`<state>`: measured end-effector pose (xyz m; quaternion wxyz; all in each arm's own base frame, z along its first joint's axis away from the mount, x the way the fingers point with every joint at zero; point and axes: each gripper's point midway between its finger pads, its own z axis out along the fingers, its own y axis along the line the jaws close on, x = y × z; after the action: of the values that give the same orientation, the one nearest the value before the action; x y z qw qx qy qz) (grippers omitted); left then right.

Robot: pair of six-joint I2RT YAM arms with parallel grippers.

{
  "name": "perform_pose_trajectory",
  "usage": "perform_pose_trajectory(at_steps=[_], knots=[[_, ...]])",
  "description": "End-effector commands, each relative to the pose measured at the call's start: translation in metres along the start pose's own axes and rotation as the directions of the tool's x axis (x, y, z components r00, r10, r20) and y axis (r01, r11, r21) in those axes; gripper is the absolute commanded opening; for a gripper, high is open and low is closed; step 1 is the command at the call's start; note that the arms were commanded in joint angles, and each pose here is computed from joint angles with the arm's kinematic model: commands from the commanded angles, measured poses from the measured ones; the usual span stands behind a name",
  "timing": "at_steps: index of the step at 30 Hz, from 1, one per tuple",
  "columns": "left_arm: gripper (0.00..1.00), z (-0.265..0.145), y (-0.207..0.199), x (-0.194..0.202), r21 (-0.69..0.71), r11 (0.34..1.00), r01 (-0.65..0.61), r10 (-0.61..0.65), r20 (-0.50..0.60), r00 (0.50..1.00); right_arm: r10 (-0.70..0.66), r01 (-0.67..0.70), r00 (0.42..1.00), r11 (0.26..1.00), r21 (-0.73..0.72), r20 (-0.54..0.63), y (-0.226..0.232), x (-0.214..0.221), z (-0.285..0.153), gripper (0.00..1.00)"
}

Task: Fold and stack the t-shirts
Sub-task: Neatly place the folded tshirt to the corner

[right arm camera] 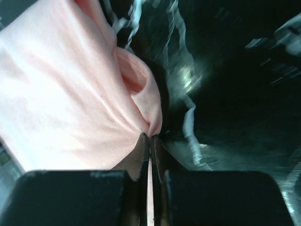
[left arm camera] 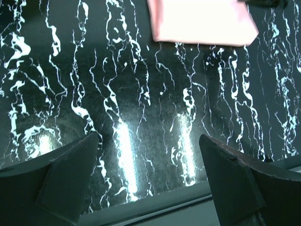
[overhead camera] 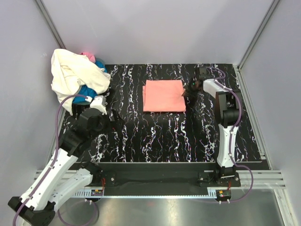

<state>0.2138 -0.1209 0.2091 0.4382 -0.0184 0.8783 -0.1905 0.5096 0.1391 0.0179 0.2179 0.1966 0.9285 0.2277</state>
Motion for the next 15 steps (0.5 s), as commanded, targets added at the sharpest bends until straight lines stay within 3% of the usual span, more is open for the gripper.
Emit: perform_pose_trajectory(at_steps=[1,8,15], knots=[[0.95,-0.011,-0.001,0.000,0.025,0.999,-0.023,0.022,0.029,0.999,-0.096,0.068,0.993,0.940,0.336,0.070,-0.070,-0.045,-0.011,0.00],[0.94,-0.018,-0.008,-0.003,0.078,0.996,-0.049,0.042,0.081,0.996,-0.166,0.087,0.981,0.837,0.541,0.100,-0.125,-0.104,-0.030,0.00],[0.94,-0.006,-0.015,0.006,0.111,0.991,-0.075,0.073,0.019,0.997,-0.273,0.038,0.932,0.727,0.686,0.237,-0.162,-0.190,-0.072,0.00]])
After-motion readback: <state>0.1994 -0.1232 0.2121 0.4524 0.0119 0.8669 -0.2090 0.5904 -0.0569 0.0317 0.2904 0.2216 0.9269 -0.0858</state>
